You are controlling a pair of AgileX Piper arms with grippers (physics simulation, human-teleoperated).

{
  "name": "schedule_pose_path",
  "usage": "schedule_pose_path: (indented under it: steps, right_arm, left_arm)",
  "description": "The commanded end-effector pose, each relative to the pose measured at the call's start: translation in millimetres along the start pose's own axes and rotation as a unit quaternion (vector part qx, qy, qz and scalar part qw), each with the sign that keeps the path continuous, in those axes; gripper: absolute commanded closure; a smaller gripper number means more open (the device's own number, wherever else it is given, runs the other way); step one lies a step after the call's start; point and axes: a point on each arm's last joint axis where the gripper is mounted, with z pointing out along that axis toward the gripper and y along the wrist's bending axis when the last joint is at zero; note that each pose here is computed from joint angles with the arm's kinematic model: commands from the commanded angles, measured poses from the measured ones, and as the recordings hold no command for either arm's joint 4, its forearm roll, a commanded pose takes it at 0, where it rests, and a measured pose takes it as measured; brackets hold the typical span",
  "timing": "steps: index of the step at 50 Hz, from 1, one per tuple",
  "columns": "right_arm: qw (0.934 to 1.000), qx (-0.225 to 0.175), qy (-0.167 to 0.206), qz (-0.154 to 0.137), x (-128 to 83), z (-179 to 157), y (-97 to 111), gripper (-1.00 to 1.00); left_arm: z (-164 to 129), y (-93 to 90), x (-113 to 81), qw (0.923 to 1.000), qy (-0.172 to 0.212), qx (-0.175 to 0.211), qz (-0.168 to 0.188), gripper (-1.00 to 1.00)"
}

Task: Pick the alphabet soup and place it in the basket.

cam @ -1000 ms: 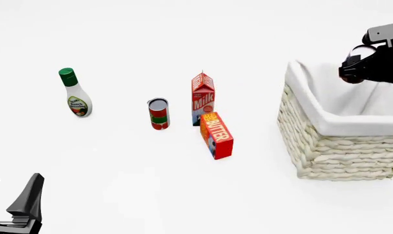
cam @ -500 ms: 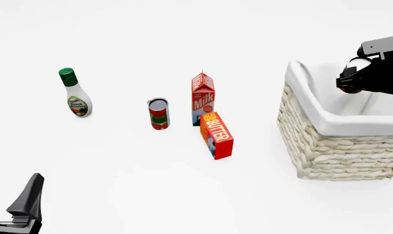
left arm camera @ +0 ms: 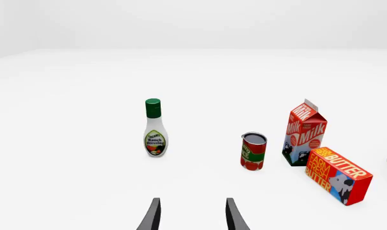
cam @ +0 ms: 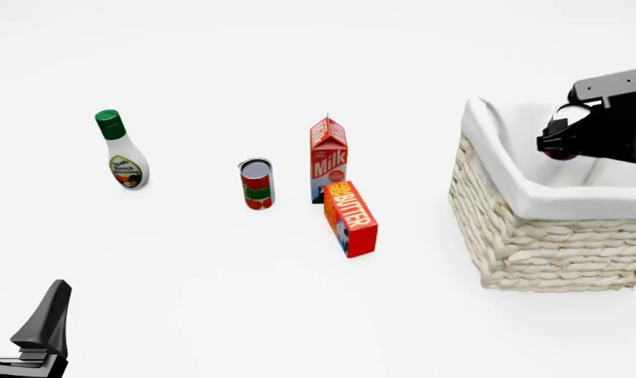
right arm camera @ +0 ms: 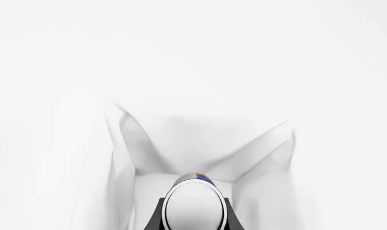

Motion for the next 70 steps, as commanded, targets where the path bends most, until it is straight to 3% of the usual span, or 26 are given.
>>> schedule_pose_path:
  steps: [1, 70]
  right_arm:
    - [0.9999, -0.001, -0.002, 0.014, 3, 6, 1, 1.00]
    - [0.9993, 0.018, 0.021, 0.024, 29, 49, -13, 1.00]
  left_arm:
    - [0, 0.0, 0.0, 1.0000, 0.000, 0.000, 0.000, -1.00]
    - [0, 0.0, 0.0, 1.0000, 0.000, 0.000, 0.000, -1.00]
